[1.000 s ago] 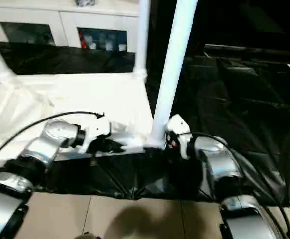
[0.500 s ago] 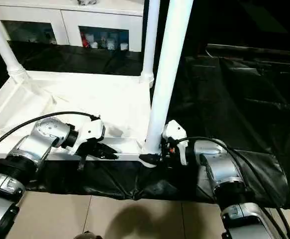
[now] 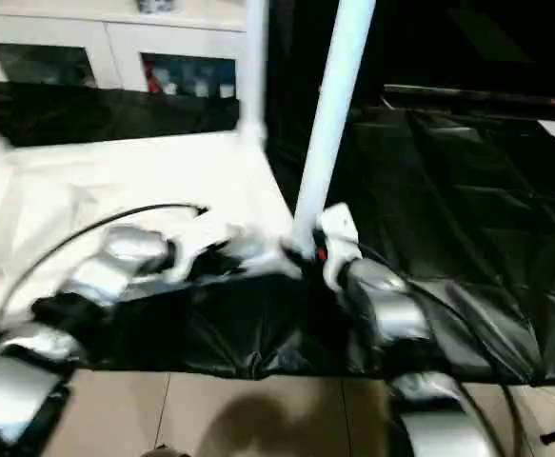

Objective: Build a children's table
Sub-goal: Rotate leg to tighten

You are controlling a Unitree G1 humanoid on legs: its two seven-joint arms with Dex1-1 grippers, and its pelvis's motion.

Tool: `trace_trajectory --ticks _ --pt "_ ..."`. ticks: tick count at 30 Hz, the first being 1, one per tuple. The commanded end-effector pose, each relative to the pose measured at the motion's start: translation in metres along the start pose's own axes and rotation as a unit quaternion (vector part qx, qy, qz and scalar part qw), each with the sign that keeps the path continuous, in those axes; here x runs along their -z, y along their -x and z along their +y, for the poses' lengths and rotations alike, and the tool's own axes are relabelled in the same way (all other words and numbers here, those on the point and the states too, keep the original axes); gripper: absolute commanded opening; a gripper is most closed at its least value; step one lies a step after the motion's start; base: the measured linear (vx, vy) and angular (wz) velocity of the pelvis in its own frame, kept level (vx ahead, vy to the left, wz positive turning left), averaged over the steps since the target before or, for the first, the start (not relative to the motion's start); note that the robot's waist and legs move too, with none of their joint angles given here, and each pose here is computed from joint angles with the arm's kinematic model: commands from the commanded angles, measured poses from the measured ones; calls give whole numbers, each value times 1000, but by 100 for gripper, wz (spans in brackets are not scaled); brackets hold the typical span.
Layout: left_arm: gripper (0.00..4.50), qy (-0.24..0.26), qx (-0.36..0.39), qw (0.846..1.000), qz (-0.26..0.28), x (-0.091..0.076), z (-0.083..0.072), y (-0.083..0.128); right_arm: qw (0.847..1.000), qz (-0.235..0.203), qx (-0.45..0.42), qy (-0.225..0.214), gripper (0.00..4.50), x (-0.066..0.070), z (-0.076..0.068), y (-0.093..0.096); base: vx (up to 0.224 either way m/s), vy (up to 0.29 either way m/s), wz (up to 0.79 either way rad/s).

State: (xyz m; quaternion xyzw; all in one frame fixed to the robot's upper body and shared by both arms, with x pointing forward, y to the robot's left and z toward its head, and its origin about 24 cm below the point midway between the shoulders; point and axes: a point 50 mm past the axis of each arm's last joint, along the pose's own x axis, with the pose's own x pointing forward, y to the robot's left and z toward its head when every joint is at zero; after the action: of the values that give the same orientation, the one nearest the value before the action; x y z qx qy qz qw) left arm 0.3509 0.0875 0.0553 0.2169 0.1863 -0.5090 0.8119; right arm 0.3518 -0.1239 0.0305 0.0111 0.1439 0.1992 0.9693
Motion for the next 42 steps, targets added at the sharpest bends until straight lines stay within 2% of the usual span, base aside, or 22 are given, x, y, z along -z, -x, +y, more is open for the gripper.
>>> trace_trajectory --ticks 1,4,6,8,10,12,18,21,22,27,28,29,30,33,34,36,40,41,42 --pt "0 -13 -23 999 -33 -28 -5 -16 998 29 43 -31 274 11 14 -9 0 0 0" --pt "0 -15 -18 999 -35 -30 -11 -22 999 15 17 -32 274 9 34 -14 0 0 0" --pt "0 -18 -6 999 -36 -29 -15 -24 999 5 -11 -34 344 7 45 -16 0 0 0" --pt "0 -19 1 999 -39 -28 -18 -25 999 1 -26 -32 347 6 49 -16 0 0 0" --pt "0 -22 6 999 -41 -27 -18 -24 999 -1 -30 -24 357 5 48 -16 0 0 0" --pt "0 -30 16 998 -45 -25 -19 -22 999 -8 -34 -3 386 2 41 -15 0 0 0" --pt "0 -57 59 996 -43 -15 -19 -11 992 -6 -113 51 386 -4 25 -5 0 0 0" --pt "0 -65 78 994 -36 -9 -18 -4 981 7 -174 89 386 -3 20 4 0 0 0" --pt "0 -68 87 993 -36 -7 -18 0 972 15 -208 110 386 -1 17 10 0 0 0" --pt "0 -70 109 991 -32 -2 -16 8 953 26 -267 142 386 0 11 22 0 0 0" --pt "0 -72 116 990 -31 -1 -16 10 947 29 -283 151 386 -1 9 25 0 0 0" --pt "0 -76 133 988 -26 2 -16 15 933 35 -317 165 386 -1 6 33 0 0 0" --pt "0 -76 134 988 -26 2 -15 15 933 35 -318 165 386 -1 6 33 0 0 0" --pt "0 -83 159 984 -19 7 -15 23 913 45 -363 180 386 -3 2 44 0 0 0" --pt "0 -83 161 983 -18 7 -15 24 912 45 -366 182 386 -3 2 45 0 0 0" --pt "0 -85 182 980 -11 10 -14 29 899 51 -394 182 386 -5 1 51 0 0 0" --pt "0 -87 195 977 -6 12 -14 33 891 50 -413 183 386 -6 0 56 0 0 0" --pt "0 -87 198 976 -3 13 -13 35 888 50 -418 185 362 -6 0 57 0 0 0" --pt "0 -88 200 976 0 14 -12 36 886 52 -422 186 362 -6 0 58 0 0 0"
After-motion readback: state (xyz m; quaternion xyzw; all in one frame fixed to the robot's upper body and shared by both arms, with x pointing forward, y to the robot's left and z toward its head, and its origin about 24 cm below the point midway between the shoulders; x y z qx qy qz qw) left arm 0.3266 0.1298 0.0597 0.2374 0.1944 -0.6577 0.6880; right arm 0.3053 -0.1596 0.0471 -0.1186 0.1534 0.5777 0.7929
